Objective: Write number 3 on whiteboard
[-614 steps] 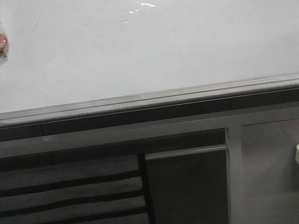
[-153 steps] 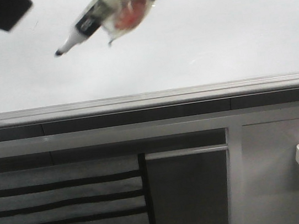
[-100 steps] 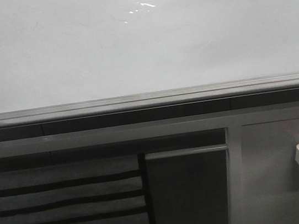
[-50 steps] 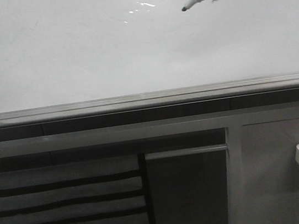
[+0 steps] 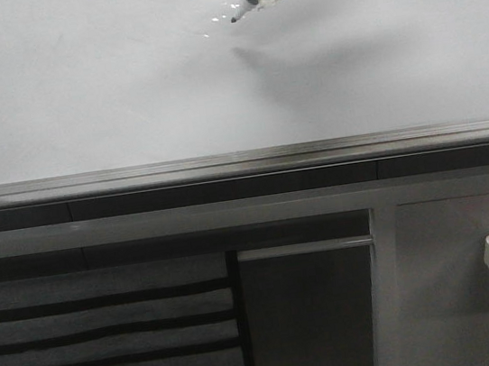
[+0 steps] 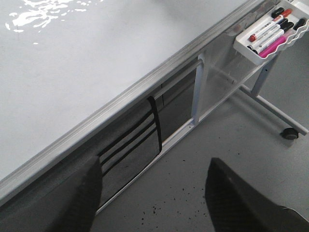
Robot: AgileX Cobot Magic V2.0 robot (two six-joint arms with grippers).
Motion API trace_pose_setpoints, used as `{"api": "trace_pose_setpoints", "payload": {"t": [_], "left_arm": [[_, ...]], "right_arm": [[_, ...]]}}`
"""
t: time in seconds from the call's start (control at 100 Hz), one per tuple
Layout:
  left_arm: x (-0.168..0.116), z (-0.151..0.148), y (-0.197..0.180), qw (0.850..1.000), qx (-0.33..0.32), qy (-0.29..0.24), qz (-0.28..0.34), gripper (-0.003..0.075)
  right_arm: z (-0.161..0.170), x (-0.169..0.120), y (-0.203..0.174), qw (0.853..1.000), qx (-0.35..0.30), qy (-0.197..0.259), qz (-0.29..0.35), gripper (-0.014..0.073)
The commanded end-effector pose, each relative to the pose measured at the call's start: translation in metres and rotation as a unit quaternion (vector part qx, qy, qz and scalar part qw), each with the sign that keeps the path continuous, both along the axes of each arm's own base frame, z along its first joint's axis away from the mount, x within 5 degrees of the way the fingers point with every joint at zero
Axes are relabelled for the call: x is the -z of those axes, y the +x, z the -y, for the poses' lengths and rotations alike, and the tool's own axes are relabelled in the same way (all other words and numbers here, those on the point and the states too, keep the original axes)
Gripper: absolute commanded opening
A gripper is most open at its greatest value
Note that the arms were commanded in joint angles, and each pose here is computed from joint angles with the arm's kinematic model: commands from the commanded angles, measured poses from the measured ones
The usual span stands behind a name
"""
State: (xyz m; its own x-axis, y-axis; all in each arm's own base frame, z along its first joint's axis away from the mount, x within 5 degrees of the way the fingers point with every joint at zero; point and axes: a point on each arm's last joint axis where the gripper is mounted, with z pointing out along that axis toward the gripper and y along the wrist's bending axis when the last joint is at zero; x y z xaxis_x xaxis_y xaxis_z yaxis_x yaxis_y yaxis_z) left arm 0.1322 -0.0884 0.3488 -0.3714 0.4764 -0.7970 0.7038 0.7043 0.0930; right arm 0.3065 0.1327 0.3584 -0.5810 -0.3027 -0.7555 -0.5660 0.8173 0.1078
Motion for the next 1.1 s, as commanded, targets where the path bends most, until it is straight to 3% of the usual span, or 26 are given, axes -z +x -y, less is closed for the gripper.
{"api": "trace_pose_setpoints", "payload": {"t": [0.0, 0.22, 0.37, 0.67, 0.89, 1.09], "left_arm": [[-0.015, 0.000, 0.001, 0.999, -0.013, -0.039, 0.033, 0.0429], [-0.015, 0.000, 0.001, 0.999, -0.013, -0.039, 0.033, 0.0429], [-0.015, 0.000, 0.001, 0.999, -0.013, -0.039, 0.033, 0.0429], [-0.015, 0.000, 0.001, 0.999, -0.013, -0.039, 0.033, 0.0429], [-0.015, 0.000, 0.001, 0.999, -0.013, -0.039, 0.033, 0.0429], [-0.015, 0.000, 0.001, 0.999, -0.013, -0.039, 0.033, 0.0429]], "right_arm": [[0.003, -0.024, 0.005, 0.997, 0.023, 0.027, 0.067, -0.0039], [0.014, -0.021, 0.010, 0.995, 0.042, -0.032, 0.087, -0.0039], [0.021, -0.011, -0.001, 0.997, 0.028, -0.071, 0.029, -0.0039], [-0.010, 0.007, 0.011, 0.997, 0.009, -0.054, 0.060, -0.0039], [0.016, 0.009, 0.001, 0.995, 0.015, -0.095, -0.009, -0.0039], [-0.002, 0.029, 0.000, 0.997, 0.001, -0.080, -0.007, -0.0039]]}}
